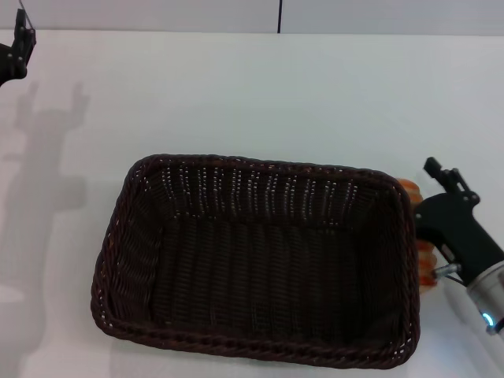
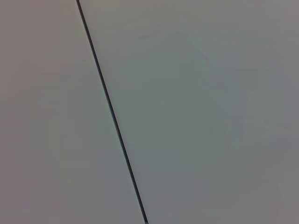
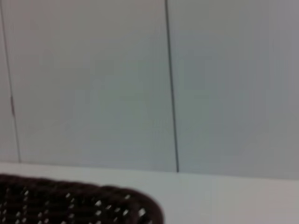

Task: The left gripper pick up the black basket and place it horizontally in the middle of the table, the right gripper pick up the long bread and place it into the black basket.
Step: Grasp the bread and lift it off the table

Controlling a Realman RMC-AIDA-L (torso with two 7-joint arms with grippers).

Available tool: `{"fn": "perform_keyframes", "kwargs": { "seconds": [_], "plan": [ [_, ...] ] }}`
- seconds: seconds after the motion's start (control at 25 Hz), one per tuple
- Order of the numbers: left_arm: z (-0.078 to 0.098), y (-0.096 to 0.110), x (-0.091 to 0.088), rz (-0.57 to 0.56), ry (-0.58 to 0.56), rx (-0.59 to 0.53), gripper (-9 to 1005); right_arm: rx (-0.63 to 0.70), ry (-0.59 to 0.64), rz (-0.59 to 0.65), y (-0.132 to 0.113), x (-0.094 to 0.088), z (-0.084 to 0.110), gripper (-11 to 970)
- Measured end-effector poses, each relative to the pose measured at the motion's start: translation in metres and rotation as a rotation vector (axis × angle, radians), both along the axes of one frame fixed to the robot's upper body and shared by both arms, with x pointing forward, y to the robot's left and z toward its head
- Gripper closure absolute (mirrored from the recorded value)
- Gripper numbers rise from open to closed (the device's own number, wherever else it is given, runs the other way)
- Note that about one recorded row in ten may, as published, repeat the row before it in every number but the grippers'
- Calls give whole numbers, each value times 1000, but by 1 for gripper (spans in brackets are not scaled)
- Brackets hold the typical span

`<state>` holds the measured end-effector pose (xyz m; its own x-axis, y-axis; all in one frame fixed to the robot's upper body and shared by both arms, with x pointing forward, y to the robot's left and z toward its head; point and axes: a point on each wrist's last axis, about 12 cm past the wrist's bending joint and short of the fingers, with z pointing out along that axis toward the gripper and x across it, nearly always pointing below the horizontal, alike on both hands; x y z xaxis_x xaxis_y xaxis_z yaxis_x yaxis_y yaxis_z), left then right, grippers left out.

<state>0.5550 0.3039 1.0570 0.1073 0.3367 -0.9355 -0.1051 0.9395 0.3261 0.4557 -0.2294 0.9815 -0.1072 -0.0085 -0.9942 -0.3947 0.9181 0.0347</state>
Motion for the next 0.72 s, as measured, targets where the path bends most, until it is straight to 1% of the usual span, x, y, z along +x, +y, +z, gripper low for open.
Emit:
{"fn": "perform_keyframes", "kwargs": {
  "seconds": [0.24,0.48,0.6,0.72],
  "plan": [
    [-4,0,2,-1,25,19,197,-13,58,24,8,3,-5,115],
    [-5,-2,6,-9,46,25,197,-18,103,25,10,1,-10,114],
    [-5,-4,9,-17,58,33,197,-3,121,9,10,0,-11,143],
    [-5,-5,10,-21,61,36,197,3,125,5,10,0,-11,207]
  ]
}}
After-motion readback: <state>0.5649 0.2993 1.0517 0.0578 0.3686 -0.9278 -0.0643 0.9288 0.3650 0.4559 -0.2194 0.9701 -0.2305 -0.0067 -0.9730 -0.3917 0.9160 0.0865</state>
